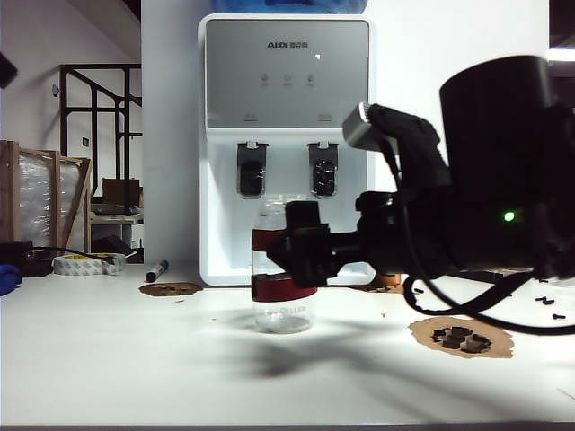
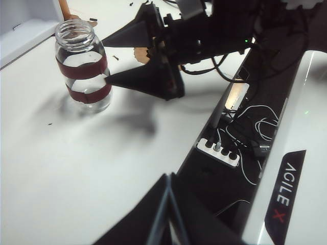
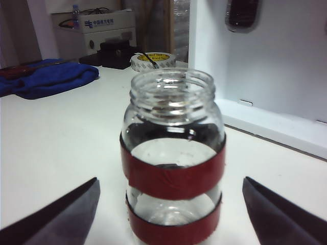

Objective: Pick up the water bottle with two loops of red belts, then reach the front water dispenser and gently press the gray-black baffle horizontally to get a little water.

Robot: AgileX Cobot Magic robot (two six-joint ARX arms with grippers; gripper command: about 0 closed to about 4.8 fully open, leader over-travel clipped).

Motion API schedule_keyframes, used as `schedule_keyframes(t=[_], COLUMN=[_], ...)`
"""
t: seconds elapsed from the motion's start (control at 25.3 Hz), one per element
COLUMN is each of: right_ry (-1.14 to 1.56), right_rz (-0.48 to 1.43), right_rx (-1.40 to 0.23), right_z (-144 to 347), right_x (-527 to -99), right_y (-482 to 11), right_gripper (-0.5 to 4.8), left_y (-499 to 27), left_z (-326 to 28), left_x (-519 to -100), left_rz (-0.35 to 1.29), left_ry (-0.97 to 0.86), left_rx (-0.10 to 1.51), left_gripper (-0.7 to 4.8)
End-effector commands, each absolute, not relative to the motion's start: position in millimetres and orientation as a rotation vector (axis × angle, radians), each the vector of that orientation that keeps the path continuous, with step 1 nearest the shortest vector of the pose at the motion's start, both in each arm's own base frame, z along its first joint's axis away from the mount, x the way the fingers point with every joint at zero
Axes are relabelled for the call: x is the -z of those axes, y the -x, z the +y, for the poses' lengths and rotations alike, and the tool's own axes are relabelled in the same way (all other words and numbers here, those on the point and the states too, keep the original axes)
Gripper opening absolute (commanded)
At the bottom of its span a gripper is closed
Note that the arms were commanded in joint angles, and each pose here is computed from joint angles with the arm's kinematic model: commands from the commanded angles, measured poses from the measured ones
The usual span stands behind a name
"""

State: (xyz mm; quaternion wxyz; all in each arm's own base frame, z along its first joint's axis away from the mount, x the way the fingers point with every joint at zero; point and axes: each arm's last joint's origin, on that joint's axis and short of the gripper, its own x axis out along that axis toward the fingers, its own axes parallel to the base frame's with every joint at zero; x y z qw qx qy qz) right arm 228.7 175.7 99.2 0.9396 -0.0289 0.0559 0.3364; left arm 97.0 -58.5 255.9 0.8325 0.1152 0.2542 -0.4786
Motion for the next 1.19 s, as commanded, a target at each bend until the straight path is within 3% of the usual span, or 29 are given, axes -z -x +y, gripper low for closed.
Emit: schedule_keyframes(t=[0.04, 0.32, 0.44, 1.19], right_ry=[0.050, 0.052, 0.053, 0.062], right_rz=[0.117, 0.110, 0.105, 0.133], right_rx=[-0.703, -0.706, -0.703, -0.685], right_z=[179, 183, 184, 192], right_x=[-96, -95, -96, -89], right_y=[-233, -237, -239, -259], right_gripper=[4.79, 4.79, 4.79, 4.79], left_y=[-98, -99, -102, -100], left_z=[-59, -59, -57, -57], left_x=[-258, -259, -260, -290], left_rz=[0.523, 0.521, 0.524, 0.489], left_ry=[-0.264, -0.277, -0.268, -0.099], left_rx=[0.998, 0.951, 0.860, 0.807], left_gripper=[0.01, 0.00, -0.01, -0.01])
